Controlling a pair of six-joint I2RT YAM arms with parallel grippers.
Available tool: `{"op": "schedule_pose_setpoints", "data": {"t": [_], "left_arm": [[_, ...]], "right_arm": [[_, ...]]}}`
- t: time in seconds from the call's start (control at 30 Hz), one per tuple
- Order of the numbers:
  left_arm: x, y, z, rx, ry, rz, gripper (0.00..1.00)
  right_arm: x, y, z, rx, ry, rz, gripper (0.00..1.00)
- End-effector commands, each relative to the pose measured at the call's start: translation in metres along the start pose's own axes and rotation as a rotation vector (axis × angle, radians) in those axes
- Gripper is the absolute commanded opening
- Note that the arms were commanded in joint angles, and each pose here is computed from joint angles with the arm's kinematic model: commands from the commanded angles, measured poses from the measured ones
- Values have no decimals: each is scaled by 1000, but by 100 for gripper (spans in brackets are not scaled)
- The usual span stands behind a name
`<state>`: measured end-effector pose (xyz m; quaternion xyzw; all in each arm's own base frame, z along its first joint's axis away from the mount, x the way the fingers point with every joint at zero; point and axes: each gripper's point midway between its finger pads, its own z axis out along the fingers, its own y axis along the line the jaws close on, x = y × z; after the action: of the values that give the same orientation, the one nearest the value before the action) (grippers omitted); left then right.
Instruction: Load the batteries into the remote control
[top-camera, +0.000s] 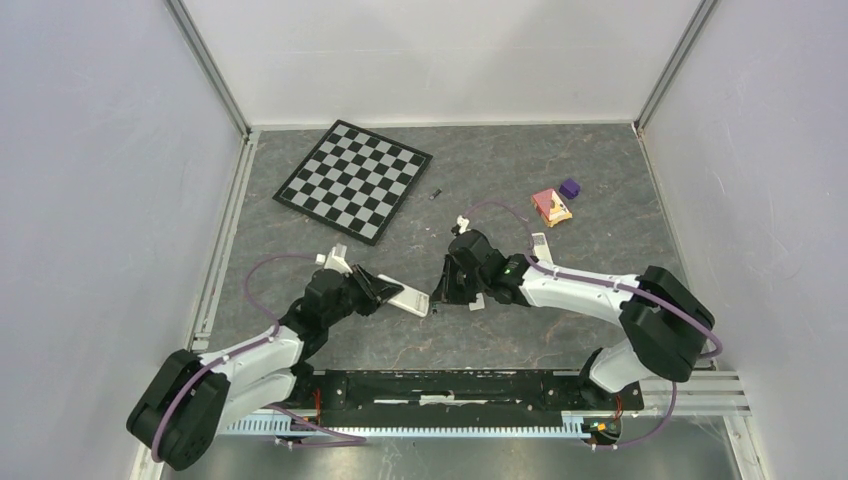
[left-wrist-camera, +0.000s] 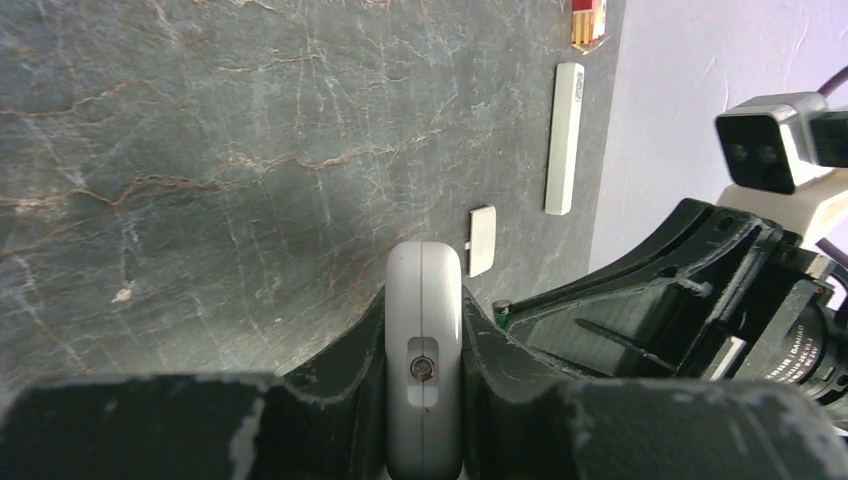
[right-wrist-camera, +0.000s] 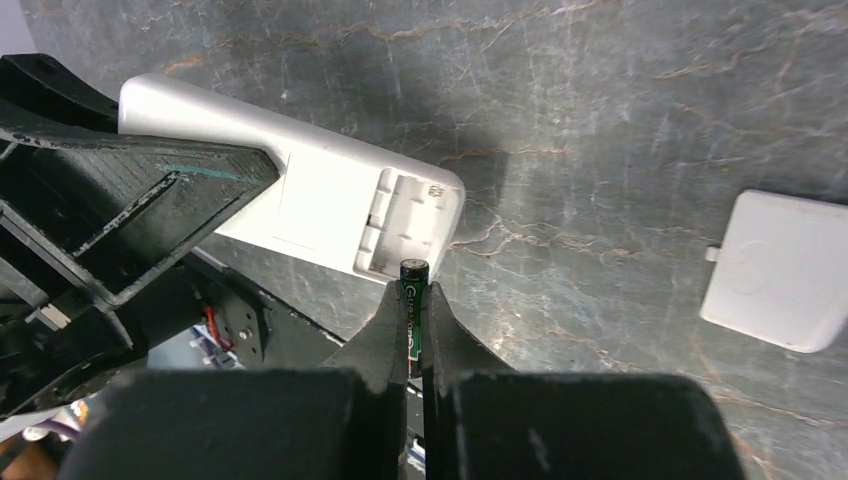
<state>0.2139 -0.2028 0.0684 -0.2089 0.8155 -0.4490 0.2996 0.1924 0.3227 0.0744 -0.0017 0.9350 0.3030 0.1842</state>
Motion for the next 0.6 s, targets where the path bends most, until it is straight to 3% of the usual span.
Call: {"op": "schedule_pose_setpoints", "data": {"t": [0.0, 0.57], "left_arm": [[-17, -27, 5, 78, -102, -42, 2], [-17, -25, 0, 74, -133, -33, 2]], "right_arm": [[-2, 23, 5, -85, 25, 76, 0], [1, 18, 21, -85, 50, 114, 1]]}}
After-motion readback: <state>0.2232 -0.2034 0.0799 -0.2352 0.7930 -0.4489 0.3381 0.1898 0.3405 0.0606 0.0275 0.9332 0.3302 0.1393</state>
